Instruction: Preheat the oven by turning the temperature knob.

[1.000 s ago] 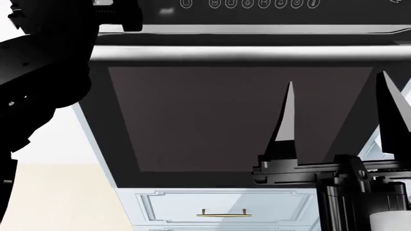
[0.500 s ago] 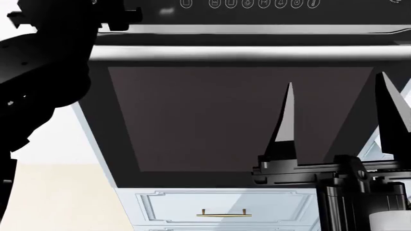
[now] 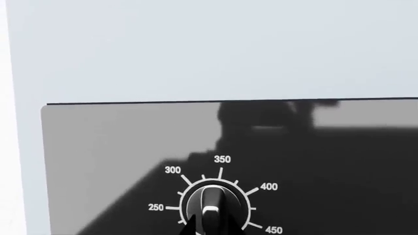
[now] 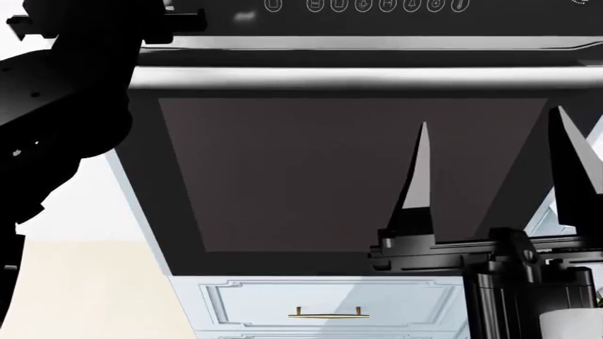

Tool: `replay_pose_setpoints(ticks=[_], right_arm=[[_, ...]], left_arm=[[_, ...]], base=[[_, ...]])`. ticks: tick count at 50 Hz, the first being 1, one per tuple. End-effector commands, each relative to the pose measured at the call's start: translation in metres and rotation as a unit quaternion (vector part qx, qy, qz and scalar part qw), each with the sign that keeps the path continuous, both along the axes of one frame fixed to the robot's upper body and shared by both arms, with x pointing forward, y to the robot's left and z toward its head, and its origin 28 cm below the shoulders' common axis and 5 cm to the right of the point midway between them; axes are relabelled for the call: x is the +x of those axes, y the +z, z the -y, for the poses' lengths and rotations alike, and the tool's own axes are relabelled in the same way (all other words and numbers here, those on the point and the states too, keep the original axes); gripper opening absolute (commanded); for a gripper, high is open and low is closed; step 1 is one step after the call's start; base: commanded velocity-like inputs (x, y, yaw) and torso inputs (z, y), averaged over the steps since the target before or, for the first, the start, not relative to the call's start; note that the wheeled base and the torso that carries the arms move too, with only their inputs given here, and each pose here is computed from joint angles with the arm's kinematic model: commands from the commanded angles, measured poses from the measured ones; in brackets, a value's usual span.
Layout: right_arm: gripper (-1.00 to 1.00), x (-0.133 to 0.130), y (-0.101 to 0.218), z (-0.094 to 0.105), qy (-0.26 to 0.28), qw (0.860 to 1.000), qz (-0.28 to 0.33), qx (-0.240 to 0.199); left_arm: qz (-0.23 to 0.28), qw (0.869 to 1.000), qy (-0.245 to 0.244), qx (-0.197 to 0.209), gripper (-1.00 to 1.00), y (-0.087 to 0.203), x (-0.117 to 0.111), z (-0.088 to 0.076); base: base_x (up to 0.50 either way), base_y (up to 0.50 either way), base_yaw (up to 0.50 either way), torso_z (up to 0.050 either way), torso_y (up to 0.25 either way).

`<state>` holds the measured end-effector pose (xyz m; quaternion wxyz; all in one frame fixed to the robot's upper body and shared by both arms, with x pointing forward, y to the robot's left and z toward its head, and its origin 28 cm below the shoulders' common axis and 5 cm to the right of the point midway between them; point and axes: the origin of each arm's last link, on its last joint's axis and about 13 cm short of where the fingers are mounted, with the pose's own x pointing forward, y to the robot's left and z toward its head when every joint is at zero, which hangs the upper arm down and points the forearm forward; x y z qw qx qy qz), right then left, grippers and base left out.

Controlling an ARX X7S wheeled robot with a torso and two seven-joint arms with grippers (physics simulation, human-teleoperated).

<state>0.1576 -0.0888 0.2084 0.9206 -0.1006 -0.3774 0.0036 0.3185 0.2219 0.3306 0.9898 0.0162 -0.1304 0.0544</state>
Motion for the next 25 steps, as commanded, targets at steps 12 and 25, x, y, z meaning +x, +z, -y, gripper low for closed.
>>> replay_pose_setpoints(ticks=[12,25], right_arm=[[1.00,-0.0009,-0.0008,-0.0004,0.000,1.000,0.000,-0.001],[1.00,-0.0005,-0.0008,-0.0004,0.000,1.000,-0.001,0.000]], left_arm=[[-0.008,1.000,-0.010,-0.011,-1.00,-0.0015,0.0053,0.0038],[-0.007,1.000,-0.011,-0.010,-1.00,-0.0021,0.0075,0.0031]], base=[[0.00,0.00,0.00,0.000,0.000],[0.00,0.00,0.00,0.000,0.000]])
